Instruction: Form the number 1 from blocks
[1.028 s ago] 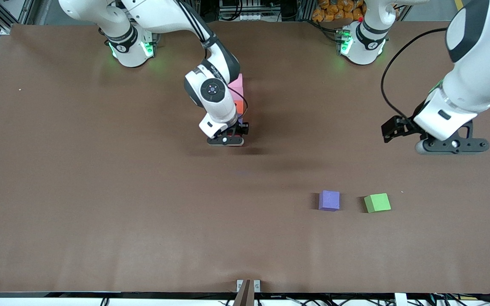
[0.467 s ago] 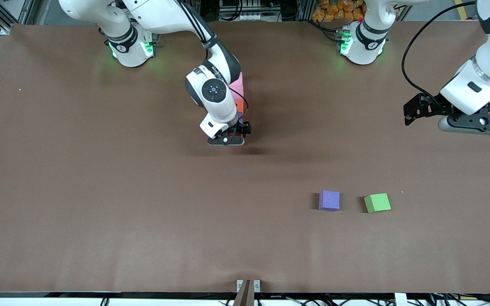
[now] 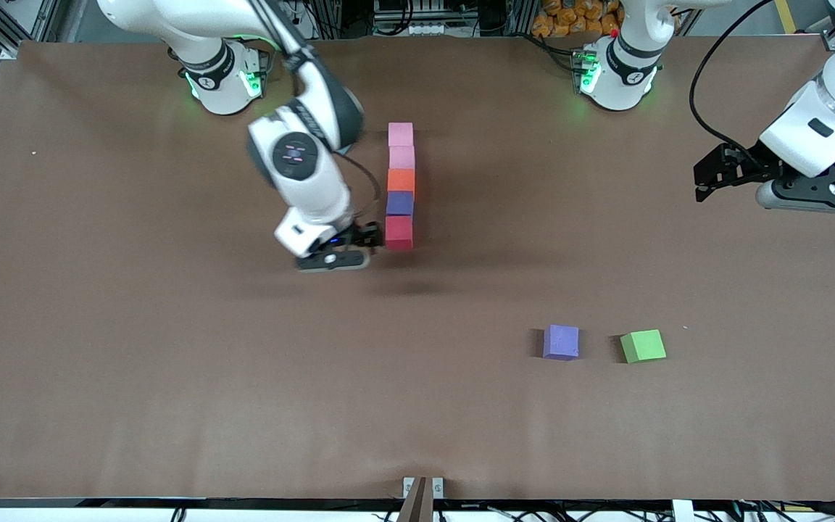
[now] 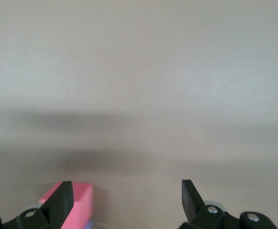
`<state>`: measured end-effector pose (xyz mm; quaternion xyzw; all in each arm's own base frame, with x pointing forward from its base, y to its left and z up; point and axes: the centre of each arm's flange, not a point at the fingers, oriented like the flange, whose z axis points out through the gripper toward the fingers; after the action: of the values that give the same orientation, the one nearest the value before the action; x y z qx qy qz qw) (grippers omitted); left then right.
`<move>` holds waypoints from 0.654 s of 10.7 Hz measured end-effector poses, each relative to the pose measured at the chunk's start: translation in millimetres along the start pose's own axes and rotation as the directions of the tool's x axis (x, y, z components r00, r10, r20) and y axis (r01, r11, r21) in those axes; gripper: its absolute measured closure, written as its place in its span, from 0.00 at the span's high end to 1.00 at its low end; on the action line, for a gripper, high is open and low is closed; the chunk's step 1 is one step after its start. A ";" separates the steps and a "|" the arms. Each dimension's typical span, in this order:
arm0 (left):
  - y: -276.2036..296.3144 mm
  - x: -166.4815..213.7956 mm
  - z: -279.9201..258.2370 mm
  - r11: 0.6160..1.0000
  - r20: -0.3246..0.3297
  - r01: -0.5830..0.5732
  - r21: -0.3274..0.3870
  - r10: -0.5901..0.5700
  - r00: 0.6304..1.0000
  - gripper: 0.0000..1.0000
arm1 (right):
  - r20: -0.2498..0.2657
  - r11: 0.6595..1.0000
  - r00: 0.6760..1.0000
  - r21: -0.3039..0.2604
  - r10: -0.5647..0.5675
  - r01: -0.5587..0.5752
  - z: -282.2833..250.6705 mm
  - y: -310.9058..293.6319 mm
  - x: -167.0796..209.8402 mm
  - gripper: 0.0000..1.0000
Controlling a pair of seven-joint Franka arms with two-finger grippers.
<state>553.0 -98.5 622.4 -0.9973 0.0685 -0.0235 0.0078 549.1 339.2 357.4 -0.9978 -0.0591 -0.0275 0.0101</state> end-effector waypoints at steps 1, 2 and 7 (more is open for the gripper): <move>0.0 0.0 -1.6 1.000 -0.003 0.000 0.000 0.000 1.000 1.00 | 0.017 0.998 0.998 -0.026 -0.059 0.060 -26.2 27.0 17.1 1.00; 0.2 -0.3 -2.7 1.000 -0.005 0.000 0.000 0.000 1.000 1.00 | 0.030 0.992 0.992 -0.038 -0.123 0.124 -53.1 54.0 35.0 1.00; 1.0 -5.4 -14.5 1.000 0.011 -0.002 0.001 0.002 1.000 1.00 | -0.028 0.998 0.998 -0.043 -0.049 0.047 -181.5 237.7 67.0 1.00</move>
<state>546.9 -99.0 636.6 -0.9974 0.0695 -0.0179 0.0085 633.9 106.9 538.3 -0.9956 -0.0823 -0.0436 -0.0107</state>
